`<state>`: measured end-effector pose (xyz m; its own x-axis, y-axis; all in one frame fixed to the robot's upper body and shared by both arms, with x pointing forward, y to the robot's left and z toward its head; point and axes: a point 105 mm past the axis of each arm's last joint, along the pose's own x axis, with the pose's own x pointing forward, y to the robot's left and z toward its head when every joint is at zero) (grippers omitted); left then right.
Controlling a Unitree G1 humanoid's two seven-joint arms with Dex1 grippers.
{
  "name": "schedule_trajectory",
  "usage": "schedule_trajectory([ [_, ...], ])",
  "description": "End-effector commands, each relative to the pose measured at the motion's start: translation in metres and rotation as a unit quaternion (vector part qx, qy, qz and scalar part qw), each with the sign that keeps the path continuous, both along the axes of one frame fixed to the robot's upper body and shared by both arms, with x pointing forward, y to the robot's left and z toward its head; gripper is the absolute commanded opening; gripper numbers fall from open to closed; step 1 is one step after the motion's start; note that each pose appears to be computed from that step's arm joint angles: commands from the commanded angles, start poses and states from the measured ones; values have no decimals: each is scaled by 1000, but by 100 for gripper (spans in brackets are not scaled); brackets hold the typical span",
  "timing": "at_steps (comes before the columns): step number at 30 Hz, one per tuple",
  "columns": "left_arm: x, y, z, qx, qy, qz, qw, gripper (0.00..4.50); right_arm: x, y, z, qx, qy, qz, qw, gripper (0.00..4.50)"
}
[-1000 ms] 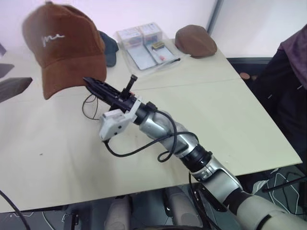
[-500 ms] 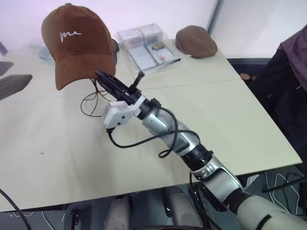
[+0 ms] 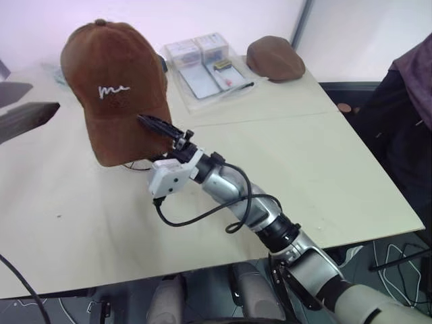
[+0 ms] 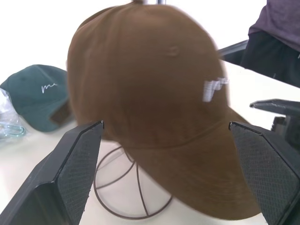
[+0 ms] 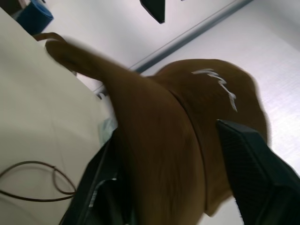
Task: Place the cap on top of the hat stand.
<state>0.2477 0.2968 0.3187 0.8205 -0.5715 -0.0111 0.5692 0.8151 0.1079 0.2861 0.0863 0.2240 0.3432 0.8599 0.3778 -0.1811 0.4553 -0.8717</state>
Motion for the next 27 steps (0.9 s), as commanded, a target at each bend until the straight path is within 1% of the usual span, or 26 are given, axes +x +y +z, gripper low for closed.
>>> schedule_trajectory([
  [1, -5, -2, 9, 11, -18, -4, 1000, 450, -15, -5, 9, 10, 1, 35, 999, 237],
  [5, -6, 1, 6, 9, -14, -7, 1000, 450, -15, -20, 4, 7, 40, 43, 998, 237],
  [10, -5, 4, 0, 7, -8, -7, 1000, 450, -12, -45, 13, 12, 74, 39, 996, 237],
  [13, -5, 7, -4, 7, -1, 1, 1000, 450, -5, -66, 25, 18, 79, 17, 997, 237],
  [15, -5, 11, -7, 7, 2, 13, 1000, 450, 3, -84, 39, 32, 85, 2, 996, 237],
  [16, -5, 14, -10, 7, 3, 19, 1000, 450, 6, -92, 46, 46, 98, -2, 994, 237],
  [18, -7, 16, -16, 11, 11, 22, 1000, 450, 5, -103, 57, 73, 130, 15, 989, 237],
  [20, -8, 18, -18, 11, 13, 21, 1000, 450, -8, -102, 55, 74, 157, 47, 984, 237],
  [22, -8, 19, -17, 10, 11, 21, 1000, 450, -21, -97, 47, 58, 171, 68, 981, 237],
  [23, -8, 20, -17, 8, 9, 21, 1000, 450, -19, -97, 42, 68, 191, 62, 977, 237],
  [27, -6, 23, -16, 7, 9, 16, 1000, 450, -12, -94, 38, 65, 188, 51, 979, 237],
])
